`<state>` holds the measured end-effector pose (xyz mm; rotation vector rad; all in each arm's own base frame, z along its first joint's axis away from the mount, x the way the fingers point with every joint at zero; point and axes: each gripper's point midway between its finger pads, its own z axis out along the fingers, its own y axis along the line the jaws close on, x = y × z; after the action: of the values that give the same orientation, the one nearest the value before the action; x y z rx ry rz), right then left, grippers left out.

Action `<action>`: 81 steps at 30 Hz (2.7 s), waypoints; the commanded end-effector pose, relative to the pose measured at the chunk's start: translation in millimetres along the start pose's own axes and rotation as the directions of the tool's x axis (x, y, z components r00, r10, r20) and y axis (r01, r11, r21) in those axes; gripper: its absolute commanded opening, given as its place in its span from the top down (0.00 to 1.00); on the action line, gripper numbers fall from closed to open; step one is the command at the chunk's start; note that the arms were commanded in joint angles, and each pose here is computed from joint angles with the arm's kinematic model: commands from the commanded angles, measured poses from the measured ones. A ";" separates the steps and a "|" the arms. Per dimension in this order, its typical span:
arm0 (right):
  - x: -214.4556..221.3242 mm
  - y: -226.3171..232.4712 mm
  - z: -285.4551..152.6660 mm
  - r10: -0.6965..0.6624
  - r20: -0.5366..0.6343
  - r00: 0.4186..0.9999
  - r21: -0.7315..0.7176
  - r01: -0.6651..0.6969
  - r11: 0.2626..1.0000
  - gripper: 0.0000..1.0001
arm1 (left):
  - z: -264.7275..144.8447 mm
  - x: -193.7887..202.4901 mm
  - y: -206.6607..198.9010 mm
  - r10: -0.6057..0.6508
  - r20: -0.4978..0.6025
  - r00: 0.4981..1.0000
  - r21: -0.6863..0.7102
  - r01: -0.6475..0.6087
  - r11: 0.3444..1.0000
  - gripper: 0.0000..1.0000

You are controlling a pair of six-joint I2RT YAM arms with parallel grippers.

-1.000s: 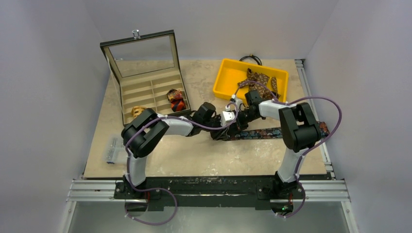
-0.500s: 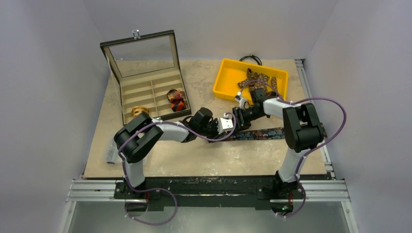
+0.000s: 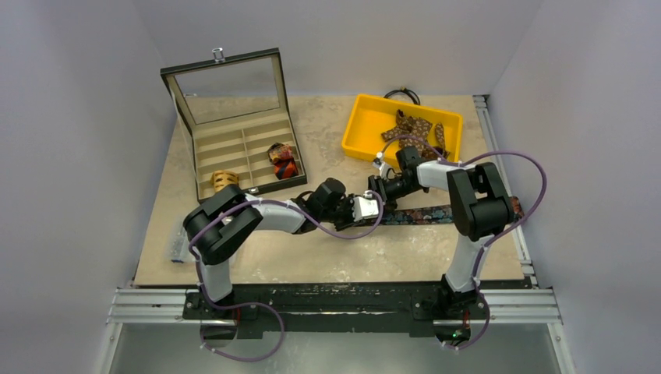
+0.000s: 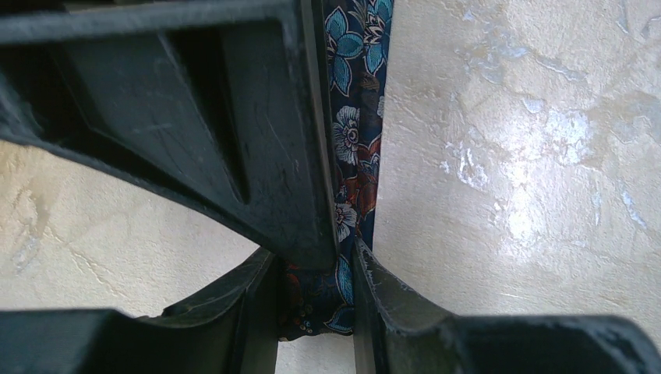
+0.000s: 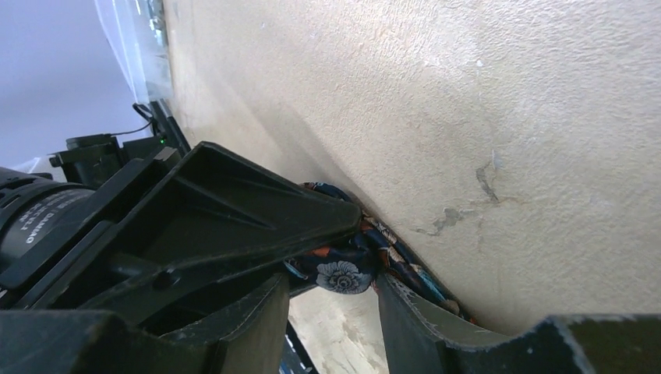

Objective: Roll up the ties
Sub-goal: Roll the tie at the center of the board.

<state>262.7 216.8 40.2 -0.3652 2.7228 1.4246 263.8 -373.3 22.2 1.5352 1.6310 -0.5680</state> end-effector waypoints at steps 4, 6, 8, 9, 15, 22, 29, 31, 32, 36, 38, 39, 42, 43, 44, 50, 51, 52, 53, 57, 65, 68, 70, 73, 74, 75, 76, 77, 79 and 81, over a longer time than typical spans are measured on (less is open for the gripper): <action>-1.0 -6.5 11.6 -0.027 -0.015 1.000 0.005 0.027 1.000 0.54 | -1.6 60.1 -24.5 0.006 -0.183 0.983 0.057 0.004 0.998 0.78; -2.2 -5.8 11.8 -0.034 -0.012 0.999 -0.002 0.034 0.999 0.70 | -1.6 62.7 -25.3 0.008 -0.192 0.981 0.060 0.004 0.998 0.78; -1.2 -6.1 11.5 -0.046 -0.017 0.999 -0.002 0.046 0.999 0.89 | -1.4 62.5 -24.5 -0.002 -0.194 0.981 0.054 0.012 0.998 0.78; 0.4 -7.9 11.1 -0.049 -0.024 0.999 0.006 0.049 0.999 0.97 | -1.5 63.9 -23.8 -0.010 -0.201 0.980 0.048 0.020 0.999 0.78; 6.6 -39.5 7.9 -0.093 -0.063 0.994 0.138 0.101 0.985 1.00 | -2.9 61.4 -30.8 -0.034 -0.181 0.983 0.090 0.051 0.995 0.72; 11.2 -69.1 9.4 -0.055 -0.096 0.994 0.254 0.078 0.964 1.00 | -23.3 25.8 -7.2 -0.124 0.022 0.992 0.049 0.123 0.991 0.45; 13.8 -80.5 8.4 -0.043 -0.111 0.993 0.303 0.075 0.950 1.00 | -16.5 16.7 -12.8 -0.150 0.093 0.984 0.097 0.141 0.985 0.39; 13.5 -81.5 7.7 -0.040 -0.111 0.993 0.311 0.073 0.948 1.00 | -10.2 9.3 -17.4 -0.202 0.123 0.972 0.137 0.185 0.973 0.39; 13.6 -82.0 7.7 -0.040 -0.112 0.993 0.313 0.074 0.947 1.00 | -7.3 4.7 -19.2 -0.226 0.141 0.964 0.149 0.205 0.967 0.40; 17.1 -80.2 11.5 -0.035 -0.121 0.992 0.282 0.069 0.957 1.00 | 7.6 -1.6 -24.3 -0.264 0.178 0.948 0.150 0.240 0.959 0.44; 16.7 -82.4 12.7 -0.042 -0.125 0.991 0.279 0.076 0.957 1.00 | 12.9 0.3 -25.2 -0.268 0.187 0.945 0.149 0.242 0.959 0.49; 16.3 -83.1 13.7 -0.047 -0.128 0.991 0.276 0.081 0.958 1.00 | 15.2 2.5 -25.5 -0.268 0.187 0.945 0.146 0.243 0.959 0.53; 14.3 -86.2 16.0 -0.067 -0.141 0.988 0.271 0.103 0.957 1.00 | 16.6 13.7 -26.5 -0.247 0.174 0.953 0.127 0.227 0.966 0.67; 13.4 -87.2 16.2 -0.069 -0.145 0.987 0.271 0.107 0.957 1.00 | 14.8 19.8 -27.4 -0.231 0.156 0.960 0.117 0.214 0.970 0.70; 11.1 -86.6 16.5 -0.075 -0.144 0.987 0.268 0.112 0.957 1.00 | 13.1 25.1 -27.0 -0.219 0.133 0.967 0.103 0.206 0.973 0.73; -2.5 -61.1 0.4 -0.128 -0.112 0.985 0.233 0.151 0.961 0.80 | -3.6 47.3 -25.1 -0.167 -0.022 0.986 0.057 0.168 0.984 0.76; -3.9 -54.1 -5.5 -0.131 -0.099 0.986 0.222 0.150 0.963 0.75 | -6.5 52.0 -26.2 -0.178 -0.061 0.982 0.056 0.181 0.982 0.76; -5.8 -46.2 -12.2 -0.135 -0.084 0.987 0.211 0.150 0.966 0.70 | -7.6 53.5 -26.0 -0.182 -0.083 0.980 0.055 0.187 0.981 0.76; -6.9 -38.5 -18.6 -0.134 -0.068 0.989 0.199 0.145 0.969 0.66 | -7.5 54.2 -26.4 -0.181 -0.106 0.978 0.056 0.188 0.981 0.76; -3.5 -8.1 -32.0 -0.127 -0.018 0.992 0.139 0.128 0.982 0.59 | -5.0 63.3 -28.1 -0.168 -0.190 0.967 0.041 0.179 0.983 0.76; 0.0 12.7 -11.6 -0.029 0.021 0.999 0.010 0.029 1.000 0.55 | 0.6 70.8 -28.2 -0.181 -0.255 0.950 0.030 0.195 0.980 0.73; -6.5 11.5 -5.3 -0.017 0.028 0.999 -0.005 0.018 1.000 0.55 | 2.8 72.4 -28.4 -0.182 -0.264 0.947 0.028 0.196 0.980 0.72; -12.2 9.1 -2.5 -0.019 0.049 0.999 -0.005 0.019 1.000 0.55 | 3.4 70.4 -28.0 -0.184 -0.259 0.948 0.028 0.198 0.980 0.72; -13.7 3.5 2.8 -0.006 0.074 0.997 -0.003 0.006 1.000 0.63 | 4.0 70.2 -29.9 -0.180 -0.261 0.948 0.034 0.196 0.980 0.72; -12.5 0.7 4.3 0.000 0.071 0.997 0.001 0.000 1.000 0.69 | 3.7 71.0 -30.6 -0.181 -0.264 0.948 0.035 0.196 0.980 0.72; -9.8 -2.2 6.0 0.008 0.059 0.998 0.003 -0.009 1.000 0.75 | 3.7 71.2 -30.6 -0.181 -0.265 0.947 0.034 0.197 0.980 0.72; -7.2 -5.1 7.1 0.012 0.045 0.999 0.008 -0.012 1.000 0.79 | 3.3 72.2 -31.5 -0.182 -0.268 0.946 0.036 0.198 0.980 0.72; -5.4 -7.6 7.5 0.012 0.034 0.999 0.016 -0.012 1.000 0.82 | 3.0 72.9 -31.7 -0.180 -0.270 0.946 0.036 0.197 0.980 0.72; -0.8 -11.2 7.1 -0.002 0.012 1.000 0.029 0.001 1.000 0.92 | 2.8 73.6 -32.4 -0.181 -0.272 0.945 0.038 0.198 0.979 0.71; 4.7 -18.4 7.1 -0.015 -0.012 1.000 0.057 0.016 0.998 1.00 | 3.1 72.6 -31.9 -0.188 -0.269 0.945 0.035 0.204 0.978 0.70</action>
<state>264.0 219.6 37.4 -0.3124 2.7142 1.4385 263.8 -381.0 17.5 1.4460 1.7638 -0.6468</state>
